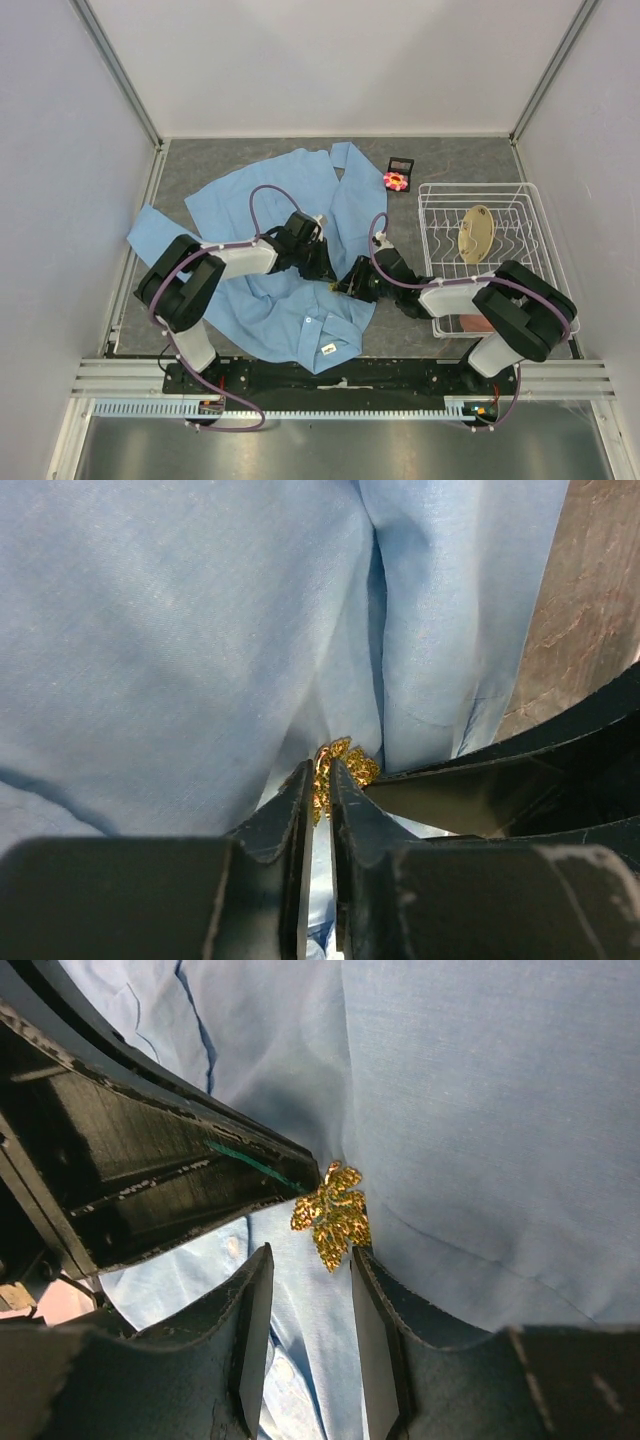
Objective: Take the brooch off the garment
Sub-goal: Remove the brooch from the clothes.
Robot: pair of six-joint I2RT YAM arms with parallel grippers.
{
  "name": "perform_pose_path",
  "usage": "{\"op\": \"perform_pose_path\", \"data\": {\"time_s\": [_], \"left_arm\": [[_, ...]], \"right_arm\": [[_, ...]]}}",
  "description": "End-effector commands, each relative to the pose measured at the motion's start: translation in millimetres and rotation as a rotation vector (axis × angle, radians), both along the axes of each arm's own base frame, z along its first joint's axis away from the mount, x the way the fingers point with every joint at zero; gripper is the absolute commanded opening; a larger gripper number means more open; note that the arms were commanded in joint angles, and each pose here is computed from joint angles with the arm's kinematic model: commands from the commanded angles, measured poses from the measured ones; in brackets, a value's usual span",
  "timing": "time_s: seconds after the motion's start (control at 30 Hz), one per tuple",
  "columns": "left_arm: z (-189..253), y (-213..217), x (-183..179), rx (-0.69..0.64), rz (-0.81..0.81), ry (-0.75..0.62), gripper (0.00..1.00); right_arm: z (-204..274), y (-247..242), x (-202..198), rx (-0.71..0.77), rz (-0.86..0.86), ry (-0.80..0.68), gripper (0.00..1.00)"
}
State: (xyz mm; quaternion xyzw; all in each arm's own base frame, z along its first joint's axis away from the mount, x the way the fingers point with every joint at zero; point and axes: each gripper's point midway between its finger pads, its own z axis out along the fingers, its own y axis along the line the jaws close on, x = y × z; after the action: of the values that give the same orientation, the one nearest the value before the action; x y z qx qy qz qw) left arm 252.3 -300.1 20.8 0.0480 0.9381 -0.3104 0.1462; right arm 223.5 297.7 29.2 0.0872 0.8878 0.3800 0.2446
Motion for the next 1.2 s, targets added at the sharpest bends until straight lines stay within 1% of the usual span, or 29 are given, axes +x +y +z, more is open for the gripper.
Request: {"op": "perform_pose_path", "data": {"time_s": [0.0, 0.03, 0.13, 0.27, 0.3, 0.37, 0.4, 0.43, 0.53, 0.63, 0.7, 0.87, 0.97, 1.03, 1.07, 1.17], "left_arm": [[0, -2, 2, -0.007, 0.009, -0.011, 0.15], [-4, 0, -1, -0.004, 0.007, 0.002, 0.15], [-3, 2, -9, -0.009, 0.004, 0.021, 0.13], [8, 3, -9, -0.015, -0.021, -0.01, 0.13], [9, 4, -11, -0.005, -0.029, 0.0, 0.13], [18, 1, -8, -0.012, -0.049, -0.014, 0.15], [21, 2, -9, -0.012, -0.054, -0.012, 0.16], [26, 0, -5, -0.016, -0.061, -0.028, 0.23], [38, -1, -3, -0.018, -0.089, -0.035, 0.32], [45, -2, -3, -0.012, -0.133, -0.038, 0.39], [50, -1, -2, -0.012, -0.146, -0.039, 0.41], [57, 1, -4, -0.035, -0.187, -0.059, 0.51], [61, 2, -7, -0.055, -0.21, -0.094, 0.51], [61, 6, -5, -0.039, -0.193, -0.114, 0.5], [69, 7, -3, -0.046, -0.185, -0.149, 0.5], [72, 14, 4, -0.024, -0.146, -0.219, 0.44]], "right_arm": [[16, 14, 10, 0.092, -0.001, -0.045, 0.44], [24, 18, 13, 0.125, 0.0, -0.062, 0.44], [36, 23, 18, 0.161, -0.007, -0.085, 0.44], [48, 27, 23, 0.208, -0.007, -0.095, 0.44], [52, 28, 23, 0.236, -0.001, -0.095, 0.44], [55, 29, 24, 0.276, -0.017, -0.076, 0.44], [56, 28, 25, 0.284, -0.024, -0.073, 0.44], [54, 27, 25, 0.282, -0.028, -0.062, 0.44], [45, 22, 28, 0.295, -0.073, -0.001, 0.44], [44, 23, 32, 0.362, -0.085, 0.043, 0.44], [45, 24, 36, 0.428, -0.109, 0.076, 0.43], [42, 27, 39, 0.509, -0.118, 0.144, 0.39], [47, 28, 42, 0.547, -0.124, 0.144, 0.38], [50, 27, 44, 0.555, -0.131, 0.143, 0.38], [51, 27, 47, 0.559, -0.135, 0.14, 0.38], [52, 29, 51, 0.56, -0.142, 0.143, 0.37]]}}
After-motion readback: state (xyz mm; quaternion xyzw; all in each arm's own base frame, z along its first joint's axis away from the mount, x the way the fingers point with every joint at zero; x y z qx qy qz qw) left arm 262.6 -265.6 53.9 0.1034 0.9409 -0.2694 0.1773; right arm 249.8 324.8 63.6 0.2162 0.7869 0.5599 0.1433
